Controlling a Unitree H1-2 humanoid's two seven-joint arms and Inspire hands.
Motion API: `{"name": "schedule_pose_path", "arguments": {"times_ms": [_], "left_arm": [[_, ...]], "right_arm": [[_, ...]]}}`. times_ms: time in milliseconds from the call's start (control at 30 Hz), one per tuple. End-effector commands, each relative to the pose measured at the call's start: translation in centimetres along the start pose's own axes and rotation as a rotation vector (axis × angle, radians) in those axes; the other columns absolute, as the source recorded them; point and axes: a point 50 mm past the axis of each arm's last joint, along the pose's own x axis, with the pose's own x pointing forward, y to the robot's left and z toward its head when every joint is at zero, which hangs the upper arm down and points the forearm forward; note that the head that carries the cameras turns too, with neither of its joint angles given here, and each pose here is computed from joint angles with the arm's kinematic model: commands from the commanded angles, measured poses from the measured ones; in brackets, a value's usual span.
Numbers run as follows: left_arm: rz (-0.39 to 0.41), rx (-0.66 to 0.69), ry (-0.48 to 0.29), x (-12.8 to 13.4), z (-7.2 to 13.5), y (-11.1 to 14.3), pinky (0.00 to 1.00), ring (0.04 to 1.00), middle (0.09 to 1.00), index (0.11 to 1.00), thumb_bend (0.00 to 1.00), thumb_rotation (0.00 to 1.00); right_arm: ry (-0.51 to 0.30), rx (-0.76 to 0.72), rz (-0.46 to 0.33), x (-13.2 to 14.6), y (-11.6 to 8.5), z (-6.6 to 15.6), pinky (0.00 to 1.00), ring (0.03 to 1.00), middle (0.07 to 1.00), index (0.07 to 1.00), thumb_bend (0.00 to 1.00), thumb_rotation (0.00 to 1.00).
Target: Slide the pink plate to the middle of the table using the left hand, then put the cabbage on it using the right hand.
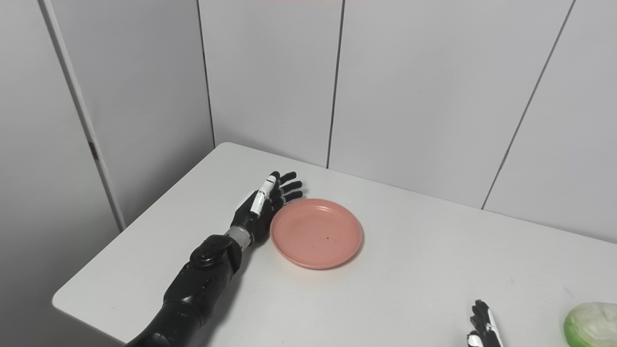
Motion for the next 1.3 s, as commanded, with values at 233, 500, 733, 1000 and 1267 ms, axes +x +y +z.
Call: {"name": "schedule_pose_path", "arguments": {"times_ms": [233,500,733,1000,1267], "left_arm": [[-0.105,-0.006,0.062,-0.7,-0.7,-3.6,0.85,0.863,0.867,0.857,0.43,1.0],[-0.16,-0.004,0.085,-1.5,-1.4,-5.8,0.84,0.851,0.859,0.856,0.43,1.0],[-0.212,-0.001,0.101,-2.2,-2.0,-8.0,0.85,0.862,0.864,0.853,0.44,1.0],[-0.279,-0.002,0.108,-3.6,-2.5,-10.2,0.88,0.887,0.889,0.882,0.43,1.0],[-0.329,0.012,0.124,-5.3,-2.3,-11.7,0.9,0.905,0.911,0.902,0.44,1.0]], "right_arm": [[0.007,-0.023,-0.019,-0.2,0.9,0.3,0.99,0.98,0.989,0.998,0.31,1.0],[0.022,-0.015,-0.025,0.0,1.6,0.4,0.99,0.981,0.988,0.998,0.37,1.0],[0.02,-0.022,-0.03,0.1,2.4,0.4,0.98,0.978,0.99,0.997,0.37,1.0],[0.019,-0.025,-0.032,0.3,3.0,0.8,0.98,0.982,0.989,1.0,0.42,1.0],[0.015,-0.042,-0.05,0.5,3.7,1.6,0.95,0.973,0.987,1.0,0.4,1.0]]}}
